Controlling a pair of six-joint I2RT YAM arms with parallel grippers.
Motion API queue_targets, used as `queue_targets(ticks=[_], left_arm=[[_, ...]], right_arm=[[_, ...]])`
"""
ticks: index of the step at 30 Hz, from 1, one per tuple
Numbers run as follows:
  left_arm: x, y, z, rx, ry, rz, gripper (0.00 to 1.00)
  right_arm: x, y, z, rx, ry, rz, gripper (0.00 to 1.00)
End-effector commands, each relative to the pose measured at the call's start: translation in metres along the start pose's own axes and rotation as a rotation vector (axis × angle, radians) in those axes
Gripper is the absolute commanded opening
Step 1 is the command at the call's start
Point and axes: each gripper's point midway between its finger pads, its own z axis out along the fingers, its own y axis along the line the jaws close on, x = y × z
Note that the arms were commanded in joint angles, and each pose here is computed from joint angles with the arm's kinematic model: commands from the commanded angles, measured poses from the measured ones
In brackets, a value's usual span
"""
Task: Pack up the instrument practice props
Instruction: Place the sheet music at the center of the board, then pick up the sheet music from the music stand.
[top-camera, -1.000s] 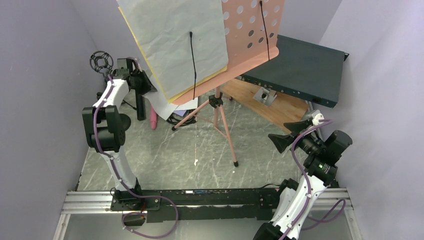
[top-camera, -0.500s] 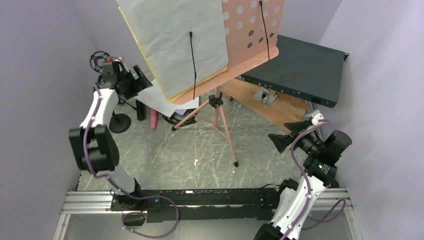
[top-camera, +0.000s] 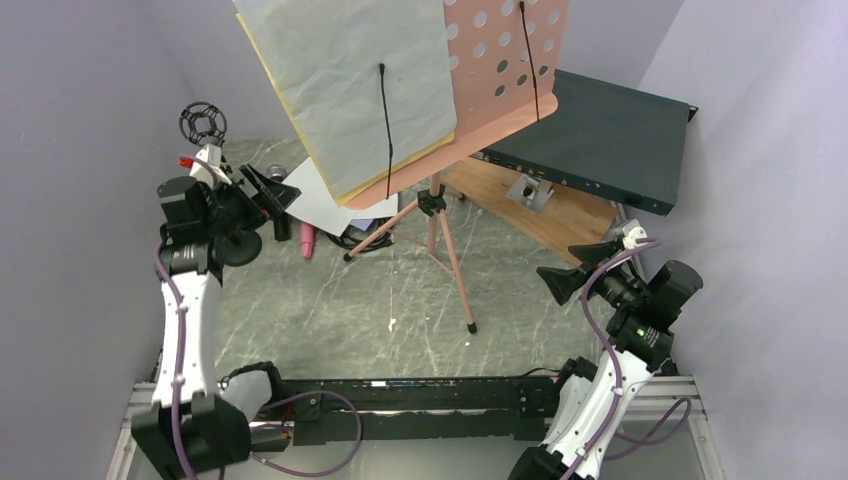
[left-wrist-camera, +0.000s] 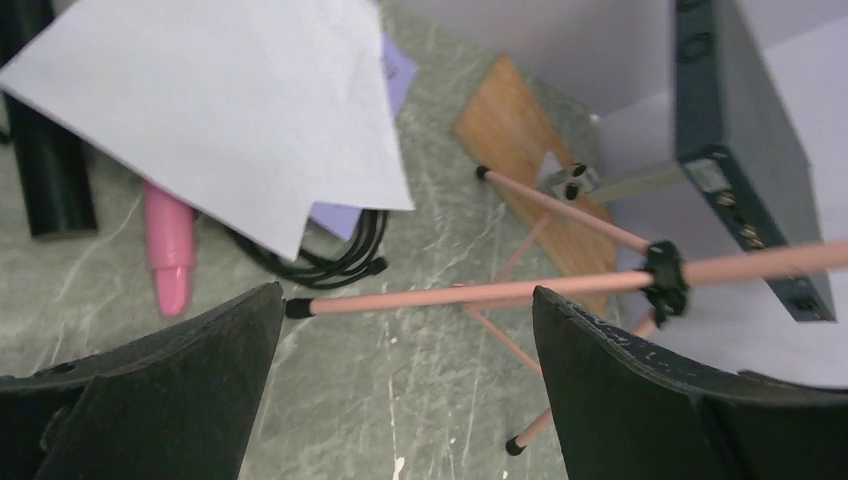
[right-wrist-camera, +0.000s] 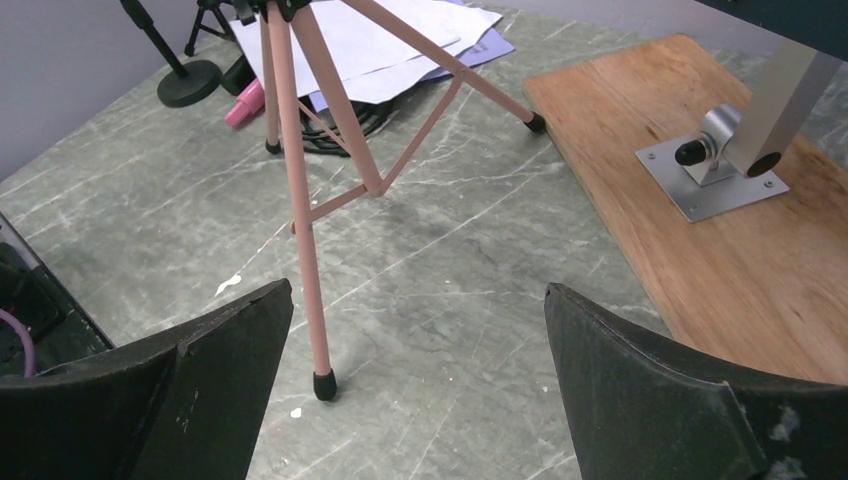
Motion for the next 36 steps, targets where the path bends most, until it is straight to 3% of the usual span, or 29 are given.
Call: queue_targets(ticks=[1,12,17,23,31,36], left_arm=[[-0.015,-0.073,-0.054,0.194,-0.093,0.128,0.99],[-0.075,-0.191,-0.137,0.412,-0.274,0.293,0.99],[-0.115,-0.26,-0.205,0.449,-0.441,0.423,1.0],[-0.128,-0.313,-0.265,0.523,-0.565,0.472,0.99],[-0.121,-0.365,-0.297,0.807,-0.516,0.446,0.99],[-0.137,-0.373,-0.284,0.876,-0.46,0.289,0.96]], right_arm=[[-0.004,-0.005,0.001,0.003,-0.007,-0.047,0.99],[-0.001,-0.015,0.003,0.03,0.001,-0.024,0.99],[0.0,-0.016,0.003,0.033,0.003,-0.021,1.0],[0.0,-0.015,0.003,0.032,0.001,-0.019,0.99],[0.001,-0.017,0.003,0.038,0.002,-0.016,0.99],[0.001,-0.017,0.003,0.042,0.003,-0.017,0.99]])
